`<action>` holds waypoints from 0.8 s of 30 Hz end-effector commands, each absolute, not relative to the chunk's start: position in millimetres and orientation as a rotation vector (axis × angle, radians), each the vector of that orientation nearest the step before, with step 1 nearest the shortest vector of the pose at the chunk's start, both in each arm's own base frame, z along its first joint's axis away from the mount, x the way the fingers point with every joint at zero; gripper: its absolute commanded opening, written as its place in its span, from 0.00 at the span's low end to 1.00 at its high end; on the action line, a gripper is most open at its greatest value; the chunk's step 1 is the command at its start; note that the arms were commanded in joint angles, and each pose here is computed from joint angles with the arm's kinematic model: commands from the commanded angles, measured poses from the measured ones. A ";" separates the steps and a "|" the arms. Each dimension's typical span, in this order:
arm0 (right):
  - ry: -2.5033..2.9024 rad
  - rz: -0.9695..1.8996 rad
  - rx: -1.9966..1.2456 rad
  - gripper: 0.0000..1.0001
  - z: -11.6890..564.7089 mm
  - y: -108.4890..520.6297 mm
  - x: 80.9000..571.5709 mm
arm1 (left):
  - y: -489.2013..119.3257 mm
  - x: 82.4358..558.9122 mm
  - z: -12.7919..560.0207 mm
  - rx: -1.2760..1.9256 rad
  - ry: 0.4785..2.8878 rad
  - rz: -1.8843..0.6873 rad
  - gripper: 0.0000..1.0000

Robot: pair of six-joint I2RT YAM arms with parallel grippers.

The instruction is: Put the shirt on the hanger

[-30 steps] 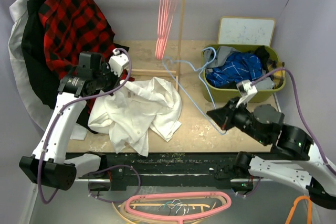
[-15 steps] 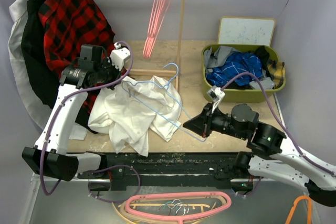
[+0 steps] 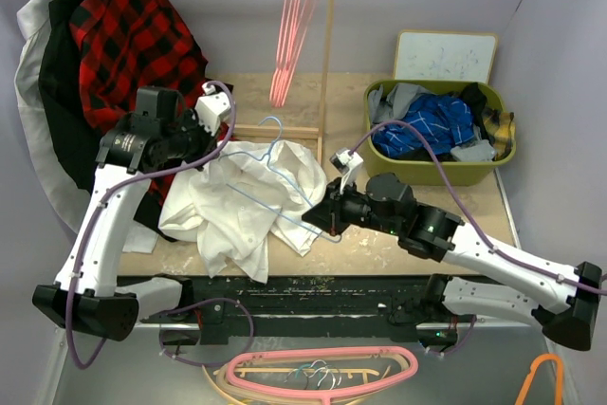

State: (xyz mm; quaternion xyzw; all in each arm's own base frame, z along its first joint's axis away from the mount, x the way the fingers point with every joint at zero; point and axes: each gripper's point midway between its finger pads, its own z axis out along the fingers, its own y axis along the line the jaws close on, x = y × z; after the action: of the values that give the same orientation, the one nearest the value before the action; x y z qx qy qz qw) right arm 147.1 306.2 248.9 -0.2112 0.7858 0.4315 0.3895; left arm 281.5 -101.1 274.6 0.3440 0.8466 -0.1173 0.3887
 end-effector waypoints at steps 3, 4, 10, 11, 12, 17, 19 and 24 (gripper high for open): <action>1.830 1.092 -0.536 0.00 296.9 322.5 166.1 | -109.3 269.2 305.5 0.884 2.045 -0.348 0.00; 1.824 1.082 -0.529 0.00 298.1 321.7 168.0 | -108.9 267.5 307.4 0.884 2.042 -0.347 0.00; 1.736 1.068 -0.526 0.00 309.8 337.8 184.3 | -126.2 248.8 310.3 0.927 2.018 -0.501 0.00; 1.727 1.073 -0.527 0.00 310.7 343.0 187.1 | -126.1 247.8 310.0 0.927 2.018 -0.506 0.00; 1.714 1.080 -0.525 0.00 312.4 347.8 189.6 | -124.6 248.2 309.6 0.920 2.022 -0.499 0.00; 1.708 1.112 -0.500 0.00 304.1 365.2 193.2 | -111.7 256.8 307.6 0.860 2.040 -0.407 0.00; 1.715 1.119 -0.525 0.00 297.3 376.6 182.4 | -101.9 265.8 307.8 0.811 2.050 -0.343 0.00; 1.748 1.101 -0.527 0.00 279.2 396.9 151.8 | -92.0 280.0 314.1 0.748 2.053 -0.284 0.00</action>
State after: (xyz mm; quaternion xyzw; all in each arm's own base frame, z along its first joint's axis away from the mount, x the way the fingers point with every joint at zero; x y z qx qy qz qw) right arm 157.6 381.4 239.0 -0.2561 0.7565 0.4230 0.4280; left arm 269.4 -97.6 296.0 0.3258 0.8364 -0.1298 0.4212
